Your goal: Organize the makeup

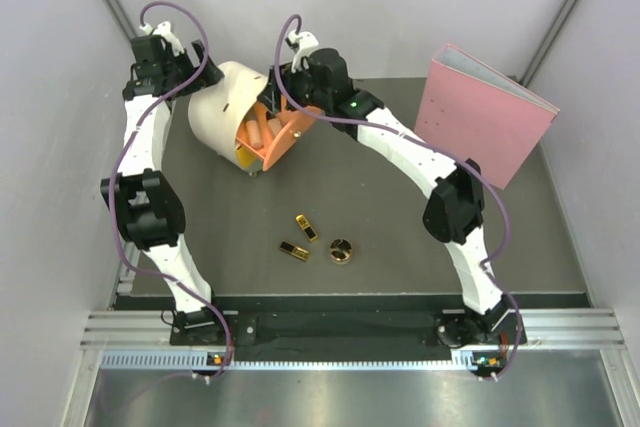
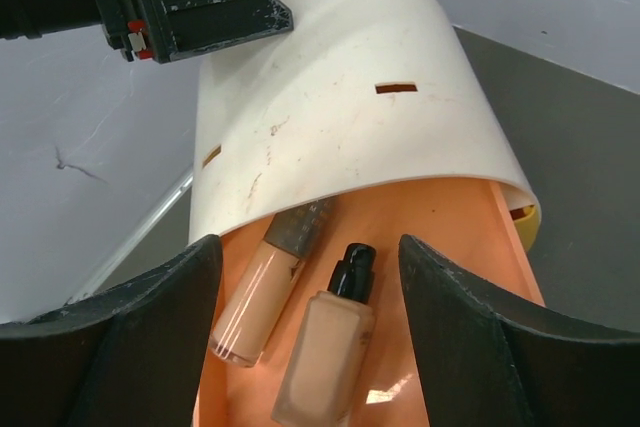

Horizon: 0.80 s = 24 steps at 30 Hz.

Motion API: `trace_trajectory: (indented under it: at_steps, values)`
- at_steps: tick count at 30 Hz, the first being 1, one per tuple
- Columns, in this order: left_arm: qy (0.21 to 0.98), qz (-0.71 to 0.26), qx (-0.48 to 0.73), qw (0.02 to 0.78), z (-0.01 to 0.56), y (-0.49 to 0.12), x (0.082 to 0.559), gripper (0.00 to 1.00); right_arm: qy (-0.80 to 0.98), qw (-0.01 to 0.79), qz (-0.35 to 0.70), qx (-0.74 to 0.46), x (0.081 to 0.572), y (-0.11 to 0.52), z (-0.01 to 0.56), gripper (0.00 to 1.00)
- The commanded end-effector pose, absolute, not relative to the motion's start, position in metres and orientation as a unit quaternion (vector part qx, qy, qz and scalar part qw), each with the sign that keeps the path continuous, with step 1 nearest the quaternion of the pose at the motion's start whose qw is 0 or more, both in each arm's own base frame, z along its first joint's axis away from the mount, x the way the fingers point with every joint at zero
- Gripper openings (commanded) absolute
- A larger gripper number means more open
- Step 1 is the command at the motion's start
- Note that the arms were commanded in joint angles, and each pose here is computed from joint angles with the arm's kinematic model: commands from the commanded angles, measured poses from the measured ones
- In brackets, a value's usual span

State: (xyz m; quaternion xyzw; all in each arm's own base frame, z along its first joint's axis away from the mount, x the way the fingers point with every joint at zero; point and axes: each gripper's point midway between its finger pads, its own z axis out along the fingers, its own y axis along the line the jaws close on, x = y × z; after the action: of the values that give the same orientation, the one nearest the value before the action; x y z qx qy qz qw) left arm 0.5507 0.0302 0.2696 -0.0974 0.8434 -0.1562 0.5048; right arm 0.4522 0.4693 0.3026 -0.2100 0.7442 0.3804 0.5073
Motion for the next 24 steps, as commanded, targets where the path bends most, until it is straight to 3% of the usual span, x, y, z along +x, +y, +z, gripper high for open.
trace_trajectory:
  at_steps: [1,3,5,9,10,13,16,24]
  values:
    - [0.857,-0.143,-0.096,0.486,0.256,0.033,0.549,0.98,0.694,0.589,0.37,-0.187,0.445,0.424,0.396,0.65]
    - [0.857,-0.143,-0.096,0.486,0.257,0.033,0.549,0.98,0.696,0.591,0.368,-0.176,0.441,0.411,0.399,0.61]
    - [0.857,-0.142,-0.096,0.486,0.256,0.034,0.549,0.98,0.71,0.575,0.374,-0.161,0.436,0.39,0.394,0.49]
    - [0.857,-0.142,-0.096,0.486,0.256,0.033,0.548,0.98,0.741,0.523,0.402,-0.129,0.43,0.357,0.368,0.36]
    - [0.857,-0.143,-0.096,0.486,0.256,0.033,0.548,0.98,0.754,0.499,0.411,-0.118,0.43,0.346,0.352,0.25]
    - [0.857,-0.144,-0.096,0.486,0.256,0.033,0.548,0.98,0.776,0.461,0.419,-0.1,0.429,0.329,0.321,0.07]
    - [0.857,-0.145,-0.095,0.485,0.256,0.032,0.548,0.98,0.794,0.421,0.425,-0.11,0.425,0.328,0.294,0.0]
    - [0.859,-0.145,-0.094,0.483,0.253,0.032,0.546,0.98,0.835,0.323,0.427,-0.132,0.419,0.344,0.232,0.0]
